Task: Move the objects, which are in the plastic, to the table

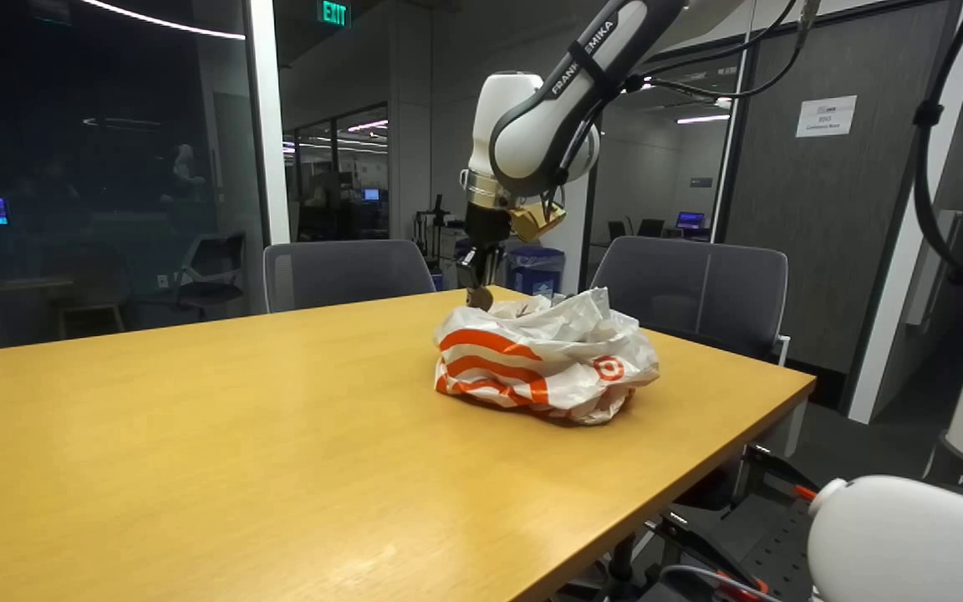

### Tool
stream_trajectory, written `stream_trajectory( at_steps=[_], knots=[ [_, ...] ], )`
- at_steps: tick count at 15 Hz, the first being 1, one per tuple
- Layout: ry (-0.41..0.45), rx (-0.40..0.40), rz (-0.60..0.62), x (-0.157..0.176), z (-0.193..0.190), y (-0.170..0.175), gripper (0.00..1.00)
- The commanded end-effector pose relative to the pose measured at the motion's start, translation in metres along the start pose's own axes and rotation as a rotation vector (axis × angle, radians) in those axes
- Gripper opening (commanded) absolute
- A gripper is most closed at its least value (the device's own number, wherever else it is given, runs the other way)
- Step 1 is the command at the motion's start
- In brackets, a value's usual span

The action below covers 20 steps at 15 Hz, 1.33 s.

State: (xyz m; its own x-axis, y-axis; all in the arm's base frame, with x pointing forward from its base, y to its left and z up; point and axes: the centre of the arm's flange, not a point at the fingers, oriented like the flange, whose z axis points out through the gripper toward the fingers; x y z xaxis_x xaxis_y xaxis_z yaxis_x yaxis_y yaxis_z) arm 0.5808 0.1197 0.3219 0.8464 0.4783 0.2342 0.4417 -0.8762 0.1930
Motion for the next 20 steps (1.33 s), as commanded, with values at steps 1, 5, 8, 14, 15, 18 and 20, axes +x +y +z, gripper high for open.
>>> stream_trajectory(
  at_steps=[1,5,8,14,15,18,20],
  knots=[
    [0.035,-0.022,0.001,0.001,-0.008,0.003,0.00],
    [0.063,-0.049,0.001,0.003,-0.024,0.006,0.00],
    [0.097,-0.084,-0.003,0.007,-0.051,0.009,0.00],
    [0.234,-0.244,-0.042,0.022,-0.157,0.004,0.00],
    [0.262,-0.281,-0.063,0.025,-0.175,-0.001,0.00],
    [0.348,-0.372,-0.124,0.034,-0.228,-0.019,0.00],
    [0.406,-0.411,-0.172,0.039,-0.260,-0.039,0.00]
  ],
)
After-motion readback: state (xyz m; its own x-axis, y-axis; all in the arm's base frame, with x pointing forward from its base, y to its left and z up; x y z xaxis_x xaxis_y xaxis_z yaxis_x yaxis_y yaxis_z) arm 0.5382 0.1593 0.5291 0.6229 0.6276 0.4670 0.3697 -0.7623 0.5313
